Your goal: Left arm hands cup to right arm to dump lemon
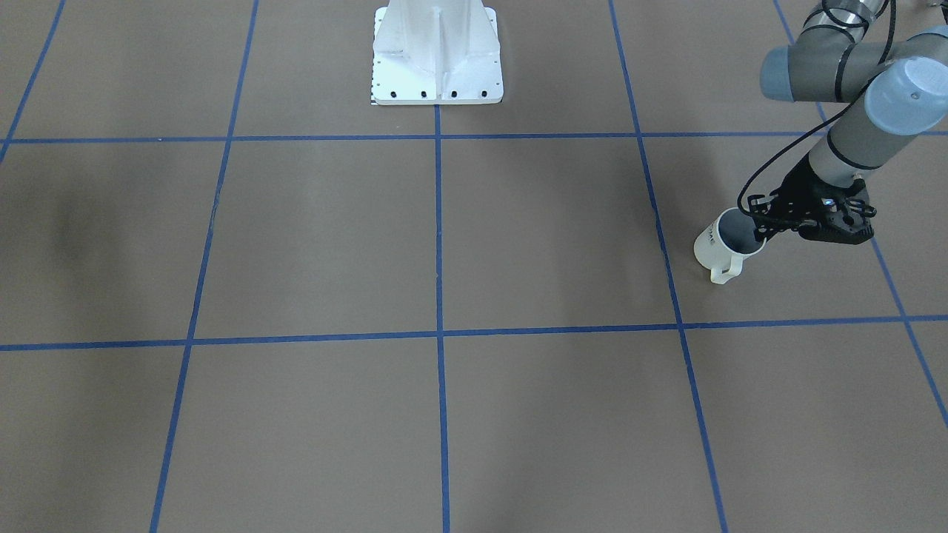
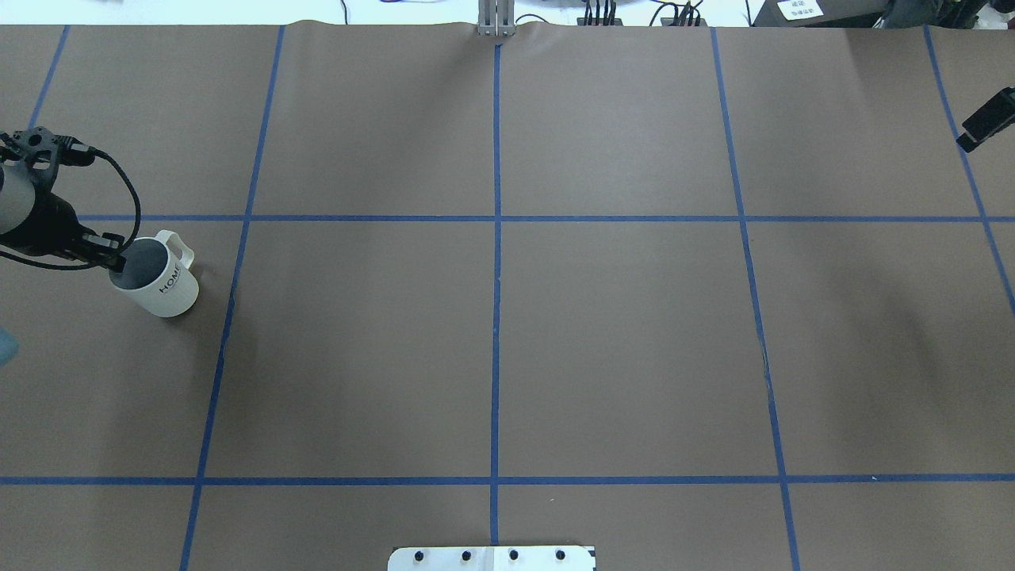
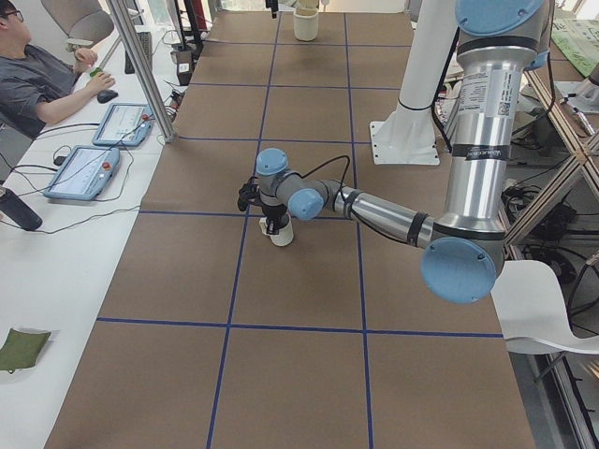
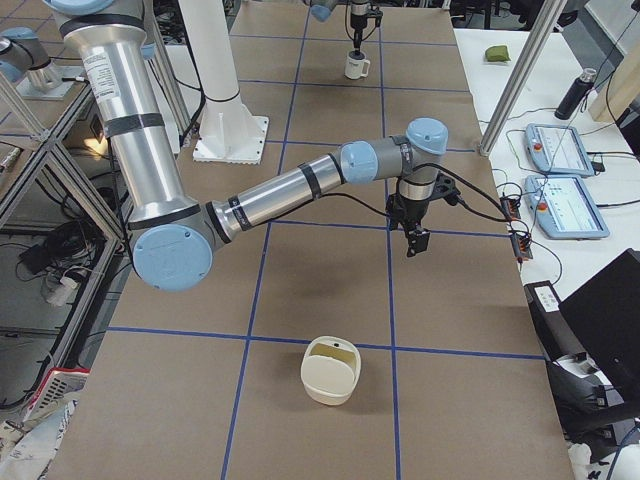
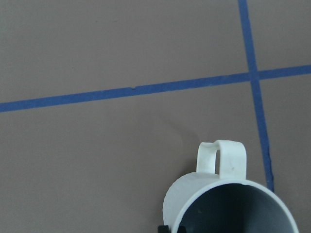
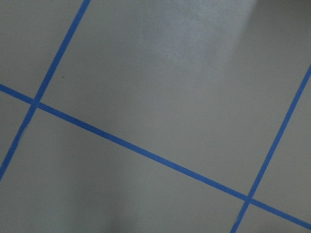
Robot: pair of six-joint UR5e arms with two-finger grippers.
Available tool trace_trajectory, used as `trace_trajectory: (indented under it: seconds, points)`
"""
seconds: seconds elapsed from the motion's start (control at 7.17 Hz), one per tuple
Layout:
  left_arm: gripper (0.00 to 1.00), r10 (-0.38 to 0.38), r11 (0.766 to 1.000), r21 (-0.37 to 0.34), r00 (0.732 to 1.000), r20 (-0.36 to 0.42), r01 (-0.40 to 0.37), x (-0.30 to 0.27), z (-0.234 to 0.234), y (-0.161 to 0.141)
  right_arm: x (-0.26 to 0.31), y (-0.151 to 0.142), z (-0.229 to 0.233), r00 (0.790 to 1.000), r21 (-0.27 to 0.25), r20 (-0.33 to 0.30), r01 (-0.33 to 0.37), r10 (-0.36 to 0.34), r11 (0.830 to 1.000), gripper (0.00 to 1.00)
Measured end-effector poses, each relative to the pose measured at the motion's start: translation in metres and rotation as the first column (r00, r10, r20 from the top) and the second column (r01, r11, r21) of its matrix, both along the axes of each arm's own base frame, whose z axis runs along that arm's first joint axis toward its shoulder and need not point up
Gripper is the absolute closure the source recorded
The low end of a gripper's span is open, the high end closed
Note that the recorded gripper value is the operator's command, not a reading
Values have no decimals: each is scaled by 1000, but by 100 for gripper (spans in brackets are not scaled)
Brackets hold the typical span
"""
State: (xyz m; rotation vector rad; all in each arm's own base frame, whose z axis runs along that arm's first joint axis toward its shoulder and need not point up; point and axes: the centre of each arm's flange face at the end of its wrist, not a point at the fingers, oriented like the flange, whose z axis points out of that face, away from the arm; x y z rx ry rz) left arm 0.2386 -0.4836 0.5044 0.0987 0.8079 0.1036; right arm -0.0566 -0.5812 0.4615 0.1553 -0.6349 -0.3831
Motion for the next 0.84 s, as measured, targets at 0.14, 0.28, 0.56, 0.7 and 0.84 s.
trace_trajectory:
  seconds: [0.14,0.28,0.56,0.7,0.84]
  points:
    - [0,3,1000,-4,1000,2,-3,1,2,0,5,3,5,1000,-9,-1,-6,6,1000,0]
    - [0,3,1000,-2,1000,0,-3,0,1,0,8,4,8,1000,-15,4,-11,11,1000,0]
    - [0,-20,1000,1,1000,-5,20,-14,-2,-5,22,13,23,999,-47,25,-29,30,999,0]
    - [0,-23,1000,4,1000,-4,23,-28,-2,-10,32,20,35,999,-67,28,-43,45,997,0]
    - [0,-8,1000,17,1000,0,8,-48,1,-16,45,31,52,998,-86,25,-54,56,995,0]
